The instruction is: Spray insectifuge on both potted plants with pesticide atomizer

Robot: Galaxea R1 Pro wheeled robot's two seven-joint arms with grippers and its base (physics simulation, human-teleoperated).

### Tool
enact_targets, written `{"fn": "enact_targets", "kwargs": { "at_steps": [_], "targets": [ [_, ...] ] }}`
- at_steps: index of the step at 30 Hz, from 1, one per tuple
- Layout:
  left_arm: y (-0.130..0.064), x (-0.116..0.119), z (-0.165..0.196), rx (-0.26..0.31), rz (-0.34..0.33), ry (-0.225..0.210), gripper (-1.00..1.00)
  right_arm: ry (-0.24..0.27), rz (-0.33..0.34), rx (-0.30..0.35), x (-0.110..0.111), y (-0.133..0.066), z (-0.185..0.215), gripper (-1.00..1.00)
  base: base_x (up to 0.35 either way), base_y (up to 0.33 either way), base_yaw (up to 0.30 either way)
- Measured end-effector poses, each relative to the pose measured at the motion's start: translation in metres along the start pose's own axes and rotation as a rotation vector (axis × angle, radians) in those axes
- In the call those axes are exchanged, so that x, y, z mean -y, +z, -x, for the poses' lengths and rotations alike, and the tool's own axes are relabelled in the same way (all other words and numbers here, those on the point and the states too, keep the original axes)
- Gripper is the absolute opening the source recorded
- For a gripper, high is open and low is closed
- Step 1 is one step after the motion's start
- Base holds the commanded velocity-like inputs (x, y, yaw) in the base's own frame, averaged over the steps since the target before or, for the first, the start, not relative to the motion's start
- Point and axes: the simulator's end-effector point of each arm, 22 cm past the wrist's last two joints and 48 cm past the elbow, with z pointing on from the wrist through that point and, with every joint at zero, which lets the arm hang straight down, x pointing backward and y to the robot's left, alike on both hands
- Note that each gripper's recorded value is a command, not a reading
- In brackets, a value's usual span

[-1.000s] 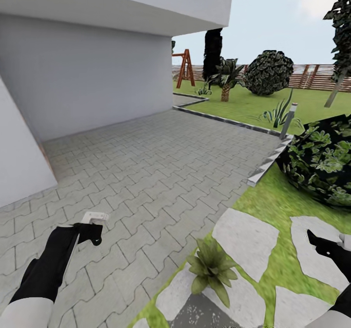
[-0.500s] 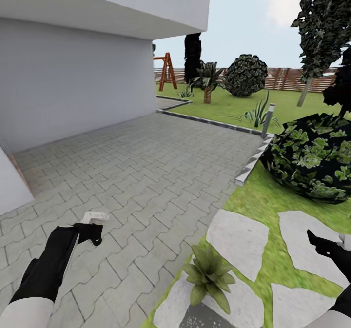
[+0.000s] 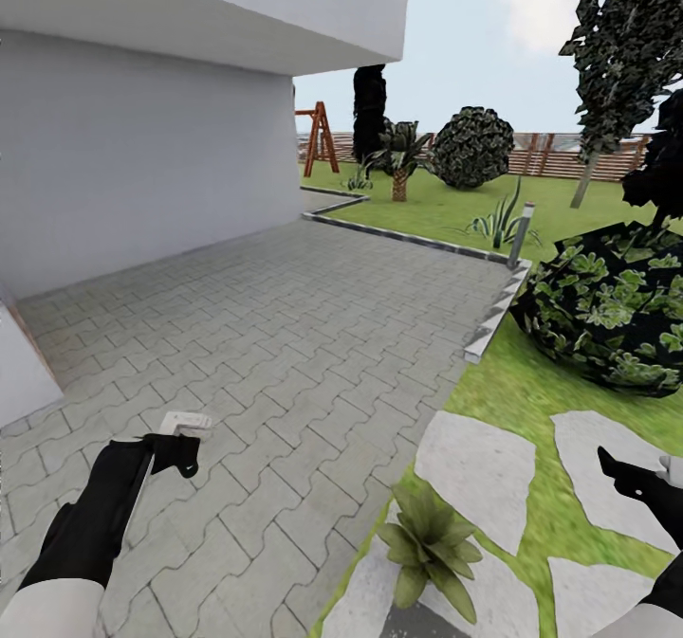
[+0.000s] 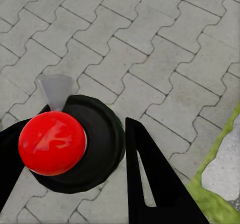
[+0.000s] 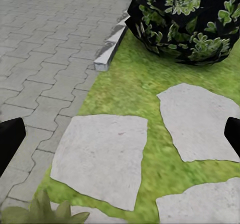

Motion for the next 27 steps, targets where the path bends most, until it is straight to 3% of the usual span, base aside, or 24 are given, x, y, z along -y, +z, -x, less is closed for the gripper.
{"fn": "enact_targets", "kwargs": {
  "at_steps": [8,19,21,24,25,27],
  "targets": [
    [-0.001,-0.001,0.002,0.004,0.002,0.000,-1.00,0.001,0.000,0.004,0.000,-0.001,0.002,1.00,0.000,0.105,-0.125],
    [-0.003,-0.002,0.003,0.001,0.003,0.004,-1.00,-0.008,-0.013,0.018,0.005,-0.004,0.009,1.00,0.000,0.002,-0.009],
    [-0.007,0.019,0.026,0.034,-0.049,0.042,-1.00,-0.012,-0.019,0.024,0.007,-0.005,0.013,1.00,0.000,0.000,0.000],
    [-0.024,0.075,0.057,0.087,-0.255,0.108,-1.00,-0.013,-0.020,0.023,0.008,-0.005,0.013,1.00,0.000,0.000,0.000],
    [-0.036,0.098,0.072,0.112,-0.356,0.127,-1.00,-0.013,-0.021,0.023,0.008,-0.006,0.012,1.00,0.000,0.000,0.000],
    [-0.053,0.117,0.094,0.149,-0.459,0.158,-1.00,-0.013,-0.021,0.023,0.008,-0.006,0.012,1.00,0.000,0.000,0.000]
  ]
}}
